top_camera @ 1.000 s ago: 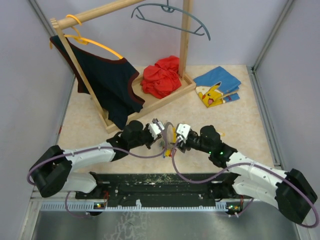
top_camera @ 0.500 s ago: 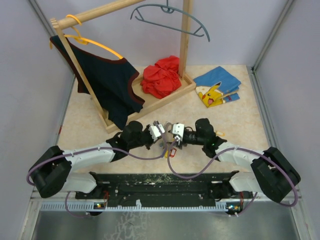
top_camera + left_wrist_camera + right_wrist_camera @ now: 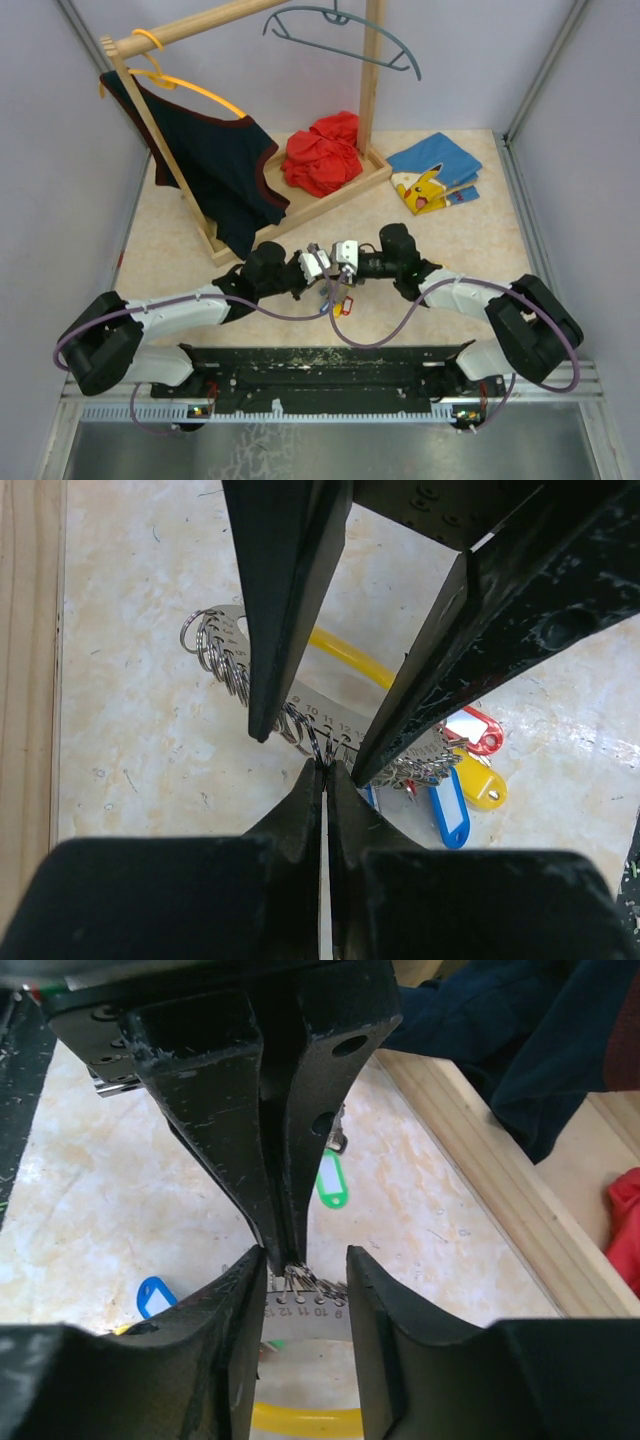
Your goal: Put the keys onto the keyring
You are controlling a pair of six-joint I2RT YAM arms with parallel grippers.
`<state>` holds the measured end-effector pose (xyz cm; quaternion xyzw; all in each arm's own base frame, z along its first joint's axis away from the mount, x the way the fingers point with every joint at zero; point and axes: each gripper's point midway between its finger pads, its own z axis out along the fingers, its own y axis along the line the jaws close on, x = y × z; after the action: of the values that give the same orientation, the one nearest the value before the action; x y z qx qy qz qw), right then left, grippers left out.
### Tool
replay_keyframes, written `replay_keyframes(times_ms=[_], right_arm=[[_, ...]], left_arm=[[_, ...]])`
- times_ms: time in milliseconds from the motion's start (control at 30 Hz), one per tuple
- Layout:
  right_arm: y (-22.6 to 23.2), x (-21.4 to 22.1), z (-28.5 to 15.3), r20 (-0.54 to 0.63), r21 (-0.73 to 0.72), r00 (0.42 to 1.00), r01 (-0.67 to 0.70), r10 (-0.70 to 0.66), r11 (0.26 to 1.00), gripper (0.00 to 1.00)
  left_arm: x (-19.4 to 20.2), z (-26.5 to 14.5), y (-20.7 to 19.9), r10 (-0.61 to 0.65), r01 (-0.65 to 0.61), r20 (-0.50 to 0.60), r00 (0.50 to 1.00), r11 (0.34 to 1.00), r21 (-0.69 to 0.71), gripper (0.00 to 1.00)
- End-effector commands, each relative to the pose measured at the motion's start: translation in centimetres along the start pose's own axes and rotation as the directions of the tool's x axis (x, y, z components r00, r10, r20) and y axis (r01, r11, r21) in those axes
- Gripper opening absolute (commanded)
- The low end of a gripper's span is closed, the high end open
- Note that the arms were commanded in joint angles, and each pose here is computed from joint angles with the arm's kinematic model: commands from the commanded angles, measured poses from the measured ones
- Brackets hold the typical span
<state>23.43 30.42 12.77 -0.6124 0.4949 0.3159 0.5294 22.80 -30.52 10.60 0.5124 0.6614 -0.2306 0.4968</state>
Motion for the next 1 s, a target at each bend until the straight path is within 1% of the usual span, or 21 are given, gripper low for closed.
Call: replay_keyframes(times_ms=[0, 167, 300, 400, 700, 833, 967], right_arm=[[-0.5, -1.0, 0.3, 0.019, -0.045, 0.999, 0.036, -0.035, 0.998, 0.35], [-0.1, 0.6, 0.4, -0.045, -0.079, 0.999, 0.007, -0.010, 0.997, 0.35], [0.2, 2.0, 0.3, -0.107, -0.095, 0.994, -0.022, 0.012, 0.995, 0.30], [0.4, 2.6, 0.3, -0.129, -0.103, 0.991, -0.040, 0.027, 0.994, 0.27], [1.4, 2.3, 0.9, -0.093, -0.163, 0.994, -0.073, 0.059, 0.984, 0.24], [1.8, 2.1, 1.2, -0.068, -0.193, 0.995, -0.085, 0.073, 0.978, 0.24], [2.0, 2.0, 1.5, -0.051, -0.210, 0.995, -0.090, 0.081, 0.974, 0.26]], left_arm=[[-1.5, 0.2, 0.2, 0.023, -0.024, 0.043, 0.999, 1.000, 0.008, 0.00], [-1.7, 0.1, 0.1, 0.025, -0.026, 0.054, 0.998, 1.000, 0.015, 0.00], [-2.0, -0.1, 0.2, 0.020, -0.021, 0.063, 0.998, 1.000, 0.003, 0.00], [-2.0, -0.1, 0.2, 0.018, -0.018, 0.063, 0.998, 1.000, 0.004, 0.00], [-2.1, 0.3, -0.4, 0.001, -0.004, 0.084, 0.996, 0.999, 0.038, 0.00], [-2.1, 0.5, -0.4, 0.000, -0.003, 0.088, 0.996, 0.999, 0.037, 0.00], [-2.4, 0.5, -0.5, 0.002, -0.007, 0.116, 0.993, 0.999, 0.041, 0.00]])
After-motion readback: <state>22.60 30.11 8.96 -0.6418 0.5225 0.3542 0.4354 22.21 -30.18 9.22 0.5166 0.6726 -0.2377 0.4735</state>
